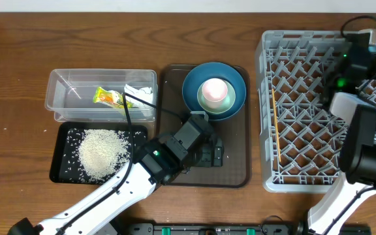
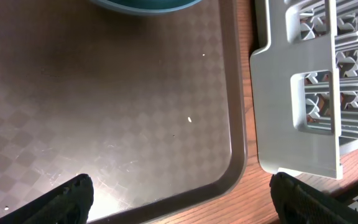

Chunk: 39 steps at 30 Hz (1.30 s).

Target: Sort waste into correct bins and load items into the dishwasher rack

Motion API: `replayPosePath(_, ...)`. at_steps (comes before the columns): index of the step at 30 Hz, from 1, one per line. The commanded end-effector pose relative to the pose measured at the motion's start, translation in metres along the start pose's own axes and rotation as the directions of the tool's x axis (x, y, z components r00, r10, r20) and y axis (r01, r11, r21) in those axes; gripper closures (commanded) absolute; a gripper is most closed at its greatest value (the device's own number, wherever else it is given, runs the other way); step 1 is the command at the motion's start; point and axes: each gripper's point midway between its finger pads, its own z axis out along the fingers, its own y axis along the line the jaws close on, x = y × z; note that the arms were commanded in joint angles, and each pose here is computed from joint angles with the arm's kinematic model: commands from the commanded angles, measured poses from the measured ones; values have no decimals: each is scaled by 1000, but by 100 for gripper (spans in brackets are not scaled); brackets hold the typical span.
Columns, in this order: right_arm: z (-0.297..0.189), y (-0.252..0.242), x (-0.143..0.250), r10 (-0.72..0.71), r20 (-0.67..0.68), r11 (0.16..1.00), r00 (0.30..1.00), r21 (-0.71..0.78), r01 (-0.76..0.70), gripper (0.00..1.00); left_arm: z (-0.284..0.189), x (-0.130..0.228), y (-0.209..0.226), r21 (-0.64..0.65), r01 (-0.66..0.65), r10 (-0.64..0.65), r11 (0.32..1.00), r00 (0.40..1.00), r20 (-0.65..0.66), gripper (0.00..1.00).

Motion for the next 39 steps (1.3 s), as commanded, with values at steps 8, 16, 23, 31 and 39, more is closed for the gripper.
replayPosePath(8,-29,32,-15,-40,23,998,999,-38,41,45,-8,-8,-8,22,-5,5,1000,1000,29,6)
replayPosePath(16,-59,42,-32,-45,41,998,998,-31,46,10,-8,-8,-8,22,-5,5,1000,1000,29,7)
replayPosePath(23,-83,34,-54,-64,81,993,995,-93,72,3,-8,-8,-8,22,-5,5,1000,1000,29,6)
replayPosePath(31,-137,40,-66,219,21,805,976,-568,-168,4,-9,-16,-16,55,51,-54,997,997,56,6)
replayPosePath(39,-250,30,-60,338,-418,203,843,-842,-499,25,-10,-28,-13,34,51,-54,998,991,121,2)
